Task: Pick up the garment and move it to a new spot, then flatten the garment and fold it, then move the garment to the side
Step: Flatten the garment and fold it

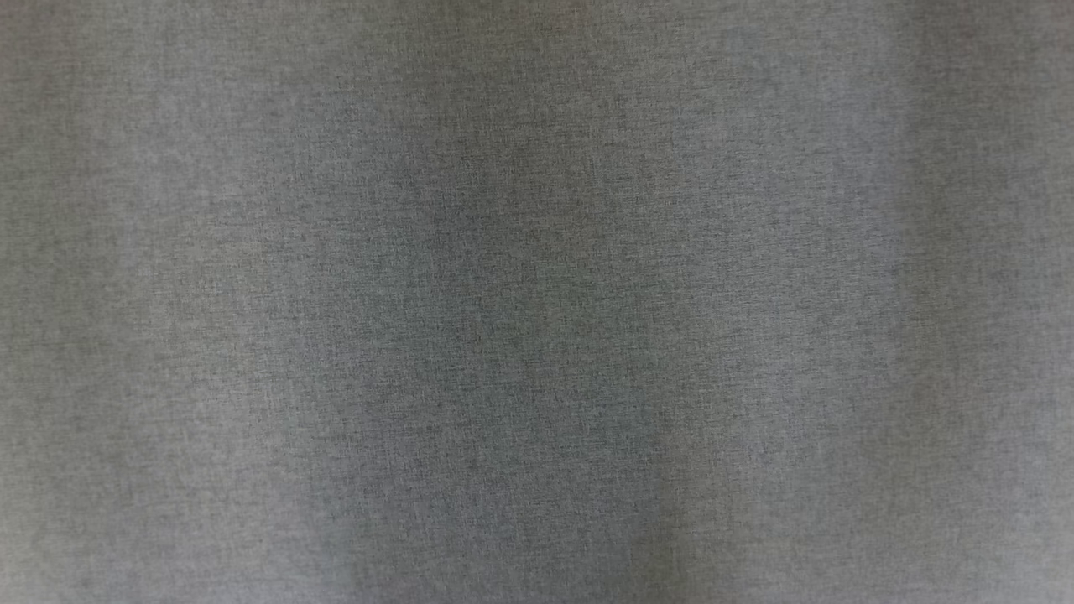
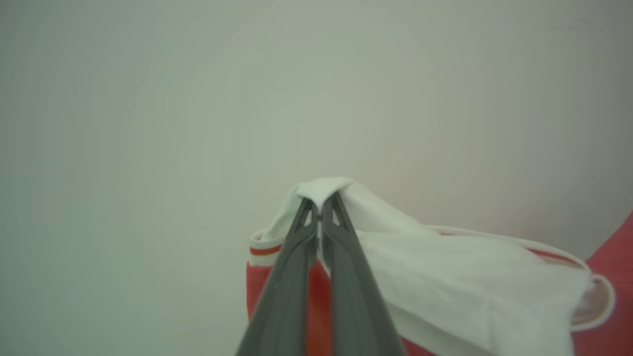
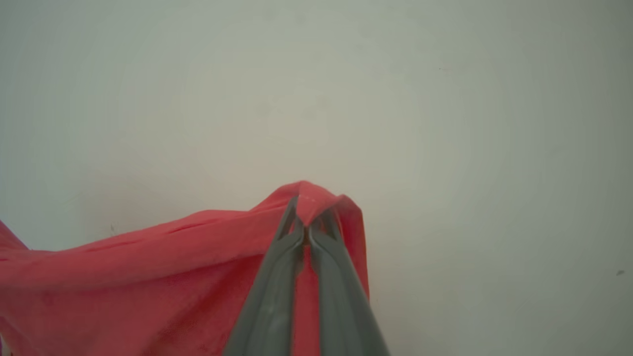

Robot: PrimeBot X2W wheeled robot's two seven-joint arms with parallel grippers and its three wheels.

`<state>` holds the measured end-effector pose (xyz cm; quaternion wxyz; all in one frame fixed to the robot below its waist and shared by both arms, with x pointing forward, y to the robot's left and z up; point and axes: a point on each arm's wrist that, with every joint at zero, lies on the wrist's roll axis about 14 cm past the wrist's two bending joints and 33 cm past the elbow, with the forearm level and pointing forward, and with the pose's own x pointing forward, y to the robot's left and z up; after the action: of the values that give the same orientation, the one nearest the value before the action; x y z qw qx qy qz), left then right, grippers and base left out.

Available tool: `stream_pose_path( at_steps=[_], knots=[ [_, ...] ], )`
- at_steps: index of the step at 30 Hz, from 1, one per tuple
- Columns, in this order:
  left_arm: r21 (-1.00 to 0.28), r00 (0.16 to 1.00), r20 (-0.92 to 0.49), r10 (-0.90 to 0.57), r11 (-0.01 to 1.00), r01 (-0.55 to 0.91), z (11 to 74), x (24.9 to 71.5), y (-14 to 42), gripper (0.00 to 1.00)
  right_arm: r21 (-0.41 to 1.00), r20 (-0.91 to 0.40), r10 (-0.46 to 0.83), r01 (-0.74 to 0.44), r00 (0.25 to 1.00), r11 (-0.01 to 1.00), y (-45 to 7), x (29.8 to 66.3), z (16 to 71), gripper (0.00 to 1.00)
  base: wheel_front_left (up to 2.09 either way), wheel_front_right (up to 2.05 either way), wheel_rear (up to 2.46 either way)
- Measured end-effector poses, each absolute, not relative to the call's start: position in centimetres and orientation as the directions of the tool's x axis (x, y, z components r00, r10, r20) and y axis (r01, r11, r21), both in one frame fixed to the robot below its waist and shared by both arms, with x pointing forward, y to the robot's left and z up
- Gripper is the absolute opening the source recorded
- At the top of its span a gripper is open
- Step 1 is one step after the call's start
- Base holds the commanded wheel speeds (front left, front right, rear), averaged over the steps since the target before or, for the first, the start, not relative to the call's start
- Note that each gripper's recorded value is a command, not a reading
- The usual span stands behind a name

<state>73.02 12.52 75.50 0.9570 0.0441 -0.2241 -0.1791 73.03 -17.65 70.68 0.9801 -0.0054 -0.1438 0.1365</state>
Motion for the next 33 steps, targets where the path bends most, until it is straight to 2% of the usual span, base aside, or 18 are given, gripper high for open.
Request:
stream_pose_path(
  at_steps=[6, 14, 22, 33],
  knots=[
    [0.110, 0.846, 0.400, -0.352, 0.935, 0.337, 71.9, 72.9, 12.9, 0.00, -0.062, 0.222, 0.292, -0.285, 0.931, 0.957, -17.7, 72.3, 66.7, 0.00, 0.00, 0.00, 0.00],
    [0.008, 0.887, 0.331, -0.321, 0.941, 0.338, 65.5, 69.9, 14.1, 0.00, -0.025, 0.161, 0.335, -0.335, 0.928, 0.942, -17.9, 68.0, 61.6, 0.00, 0.00, 0.00, 0.00],
    [-0.114, 0.932, 0.267, -0.243, 0.953, 0.281, 60.3, 61.7, 16.0, 0.00, 0.017, 0.047, 0.383, -0.384, 0.923, 0.923, -18.4, 60.2, 56.2, 0.00, 0.00, 0.00, 0.00],
    [-0.287, 0.975, 0.120, -0.186, 0.934, 0.213, 55.0, 48.5, 15.6, 0.00, 0.128, -0.070, 0.338, -0.328, 0.939, 0.936, -20.8, 49.8, 50.9, 0.00, 0.00, 0.00, 0.00]
  ],
)
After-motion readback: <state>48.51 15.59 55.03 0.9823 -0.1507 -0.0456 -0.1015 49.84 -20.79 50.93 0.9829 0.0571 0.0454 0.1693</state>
